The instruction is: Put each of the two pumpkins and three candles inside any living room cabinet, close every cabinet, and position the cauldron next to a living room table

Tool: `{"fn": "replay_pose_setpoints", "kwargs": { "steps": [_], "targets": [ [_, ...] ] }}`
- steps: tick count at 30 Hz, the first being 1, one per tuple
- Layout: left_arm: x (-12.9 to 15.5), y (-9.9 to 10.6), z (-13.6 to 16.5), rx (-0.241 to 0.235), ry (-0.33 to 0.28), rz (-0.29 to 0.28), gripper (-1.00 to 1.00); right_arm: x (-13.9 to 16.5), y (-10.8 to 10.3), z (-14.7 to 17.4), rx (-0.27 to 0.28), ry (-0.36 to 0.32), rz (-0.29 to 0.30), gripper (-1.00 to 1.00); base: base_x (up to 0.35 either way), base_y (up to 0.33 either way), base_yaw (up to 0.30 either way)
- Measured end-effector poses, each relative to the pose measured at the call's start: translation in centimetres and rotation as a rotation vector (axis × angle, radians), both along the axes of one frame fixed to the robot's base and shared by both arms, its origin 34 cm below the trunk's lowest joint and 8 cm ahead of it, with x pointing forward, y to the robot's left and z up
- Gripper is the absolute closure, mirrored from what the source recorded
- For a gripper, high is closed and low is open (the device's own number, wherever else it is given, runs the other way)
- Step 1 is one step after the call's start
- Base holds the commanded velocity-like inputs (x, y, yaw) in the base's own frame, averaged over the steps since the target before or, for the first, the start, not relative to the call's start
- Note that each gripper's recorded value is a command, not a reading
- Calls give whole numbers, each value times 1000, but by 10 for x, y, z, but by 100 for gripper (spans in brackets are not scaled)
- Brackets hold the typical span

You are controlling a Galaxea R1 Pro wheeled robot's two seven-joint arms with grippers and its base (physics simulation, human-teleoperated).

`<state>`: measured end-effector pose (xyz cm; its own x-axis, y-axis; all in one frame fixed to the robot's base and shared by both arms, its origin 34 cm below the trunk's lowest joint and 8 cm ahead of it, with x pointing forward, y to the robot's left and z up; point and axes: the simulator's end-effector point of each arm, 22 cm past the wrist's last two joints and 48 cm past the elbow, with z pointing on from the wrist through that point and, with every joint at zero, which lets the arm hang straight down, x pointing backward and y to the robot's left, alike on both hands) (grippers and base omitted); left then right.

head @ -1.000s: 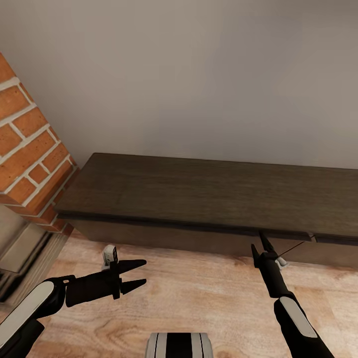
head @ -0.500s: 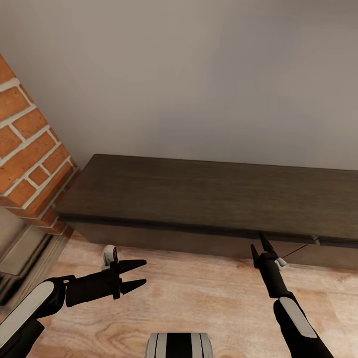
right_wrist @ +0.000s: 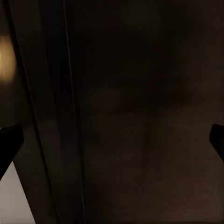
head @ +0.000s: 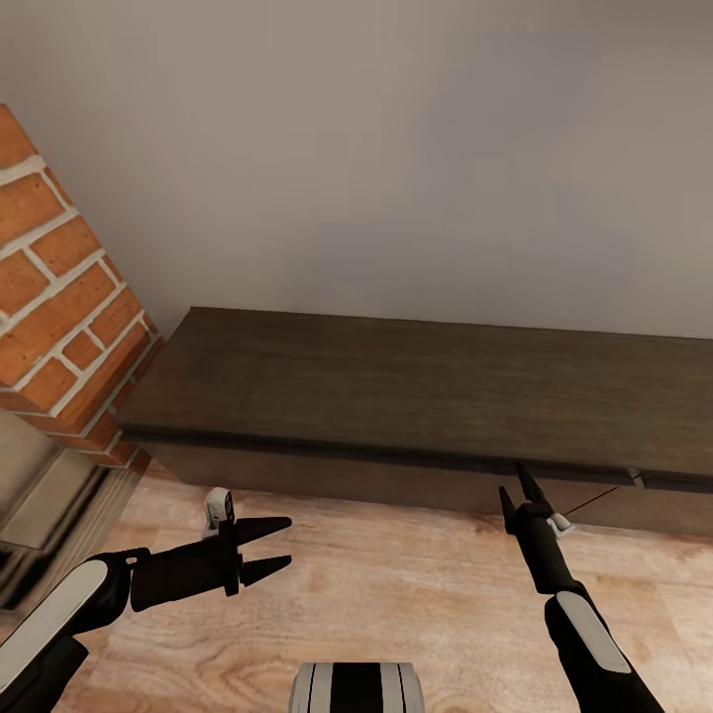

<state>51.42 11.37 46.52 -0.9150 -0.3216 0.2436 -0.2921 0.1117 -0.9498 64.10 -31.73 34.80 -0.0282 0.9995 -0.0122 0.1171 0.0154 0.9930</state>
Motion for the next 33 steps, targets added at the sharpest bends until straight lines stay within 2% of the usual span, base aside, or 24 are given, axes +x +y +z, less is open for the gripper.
{"fn": "replay_pose_setpoints", "kwargs": {
  "steps": [33],
  "targets": [
    [1, 0, 11, 1, -24, 0, -100, 4, 0, 14, 0, -24, 0, -100, 0, 0, 0]
  ]
}}
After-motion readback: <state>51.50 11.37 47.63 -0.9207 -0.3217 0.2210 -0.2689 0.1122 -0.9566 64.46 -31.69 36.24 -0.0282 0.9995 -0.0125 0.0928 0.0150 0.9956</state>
